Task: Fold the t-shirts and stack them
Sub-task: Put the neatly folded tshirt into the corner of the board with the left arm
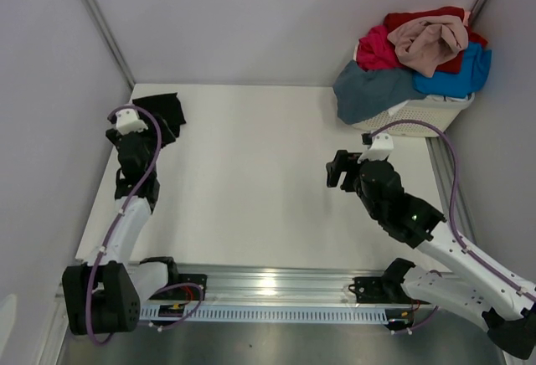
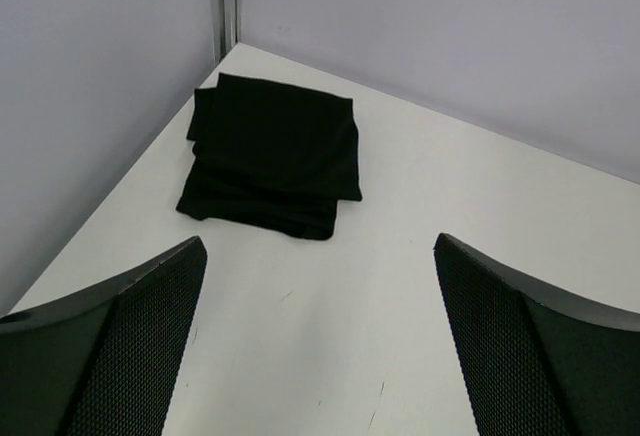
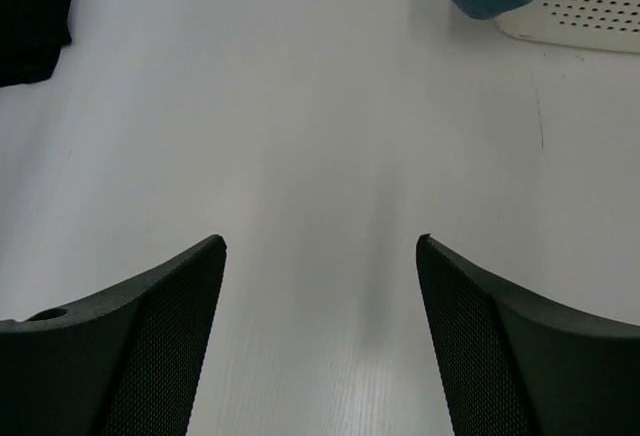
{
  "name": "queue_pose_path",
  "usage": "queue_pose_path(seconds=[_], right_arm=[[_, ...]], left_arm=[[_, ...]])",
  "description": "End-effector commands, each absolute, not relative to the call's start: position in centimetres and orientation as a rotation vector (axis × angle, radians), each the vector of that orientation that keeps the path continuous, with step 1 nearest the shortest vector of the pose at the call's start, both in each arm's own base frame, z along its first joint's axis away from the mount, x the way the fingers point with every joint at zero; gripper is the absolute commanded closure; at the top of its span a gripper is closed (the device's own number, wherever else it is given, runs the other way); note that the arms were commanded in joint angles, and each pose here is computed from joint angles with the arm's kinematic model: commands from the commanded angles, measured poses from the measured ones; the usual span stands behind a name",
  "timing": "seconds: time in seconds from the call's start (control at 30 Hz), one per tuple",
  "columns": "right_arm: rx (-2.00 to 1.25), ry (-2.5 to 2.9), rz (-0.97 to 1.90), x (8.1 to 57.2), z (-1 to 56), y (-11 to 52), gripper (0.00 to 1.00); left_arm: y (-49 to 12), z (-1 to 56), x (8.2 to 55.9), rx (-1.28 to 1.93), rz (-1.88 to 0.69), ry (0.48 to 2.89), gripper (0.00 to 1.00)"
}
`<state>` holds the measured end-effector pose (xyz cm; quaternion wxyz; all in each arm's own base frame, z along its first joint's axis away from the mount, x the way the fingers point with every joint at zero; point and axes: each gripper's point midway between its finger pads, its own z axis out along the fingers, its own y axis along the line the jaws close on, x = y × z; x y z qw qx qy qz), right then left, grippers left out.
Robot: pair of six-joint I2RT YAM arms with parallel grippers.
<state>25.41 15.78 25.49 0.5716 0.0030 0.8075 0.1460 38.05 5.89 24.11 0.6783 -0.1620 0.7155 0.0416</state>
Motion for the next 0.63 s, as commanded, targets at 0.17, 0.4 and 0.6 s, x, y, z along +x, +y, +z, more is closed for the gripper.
queue_pose_path(seconds=[0.17, 0.4, 0.6], right_arm=[[0.084, 1.862, 0.23, 27.4, 25.2, 14.6, 0.19], [0.095, 1.884, 0.214, 28.4, 24.3, 14.9, 0.19], [0.097, 1.885, 0.212, 28.5, 24.3, 14.9, 0.18]], left_arm=[[2.0, 25.4, 35.7, -0.356, 0.041, 1.515, 0.01], [-1.9, 25.0, 34.5, -0.253, 0.005, 1.559, 0.01], [-5.3, 24.4, 34.1, -0.146, 0.009, 1.591, 0.01]])
